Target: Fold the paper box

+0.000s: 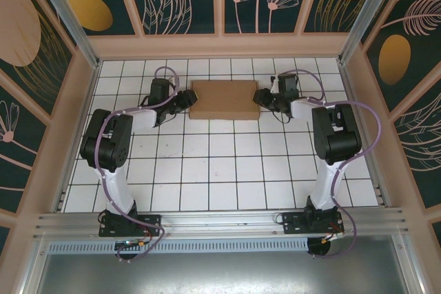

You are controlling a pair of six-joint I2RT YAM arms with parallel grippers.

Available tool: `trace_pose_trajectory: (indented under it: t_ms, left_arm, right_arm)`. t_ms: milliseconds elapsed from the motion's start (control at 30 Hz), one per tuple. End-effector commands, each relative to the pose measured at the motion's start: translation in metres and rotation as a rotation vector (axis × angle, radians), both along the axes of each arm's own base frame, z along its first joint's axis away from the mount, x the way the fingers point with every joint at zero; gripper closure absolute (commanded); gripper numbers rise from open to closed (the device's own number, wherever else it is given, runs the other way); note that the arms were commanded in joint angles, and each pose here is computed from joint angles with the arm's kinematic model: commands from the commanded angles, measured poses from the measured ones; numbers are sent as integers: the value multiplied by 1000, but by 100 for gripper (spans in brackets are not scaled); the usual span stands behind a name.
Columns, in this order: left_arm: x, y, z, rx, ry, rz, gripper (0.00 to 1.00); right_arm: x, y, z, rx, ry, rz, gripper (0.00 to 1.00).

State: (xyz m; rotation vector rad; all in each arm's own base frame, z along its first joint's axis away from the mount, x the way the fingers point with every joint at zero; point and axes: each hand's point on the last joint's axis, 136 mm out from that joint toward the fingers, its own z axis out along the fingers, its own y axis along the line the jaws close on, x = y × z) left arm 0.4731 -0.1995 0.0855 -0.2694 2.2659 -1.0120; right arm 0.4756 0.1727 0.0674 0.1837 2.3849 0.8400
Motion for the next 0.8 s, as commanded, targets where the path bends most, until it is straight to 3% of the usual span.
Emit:
trace_pose_trajectory:
  t_ms: [0,67,100,133,300,400,467,567,633,700,767]
  left_arm:
    - [3,7,6,37,-1,14,43]
    - [7,18,27,50,-42,44,1]
    - [7,23,40,55,-67,64,1]
    - [6,30,50,63,-89,82,1]
    - [-15,84,127,220,-342,277,1]
    - [-31,121,149,323,-433,432,1]
    - [-40,134,149,449,-486,437,1]
    - [-55,153,118,720,-482,387,1]
    - [-68,167,90,853,-452,365,1]
    - [-83,179,71,917,-447,381,1]
    - [-99,174,59,915,-522,315,1]
  right_arm:
    - [5,0,22,-6,-41,-11,52]
    - [8,-11,42,-32,-88,-51,32]
    - [9,-17,58,-44,-127,-70,5]
    - [9,-23,73,-59,-163,-91,1]
    - [-6,-56,157,-164,-357,-268,1]
    - [-28,-61,196,-232,-514,-341,1]
    - [-43,-59,210,-309,-644,-320,1]
    - [-65,-64,196,-417,-755,-270,1]
    - [-79,-56,179,-500,-798,-154,1]
    - [-89,-63,156,-579,-777,-132,1]
    - [-96,-84,129,-663,-734,-170,1]
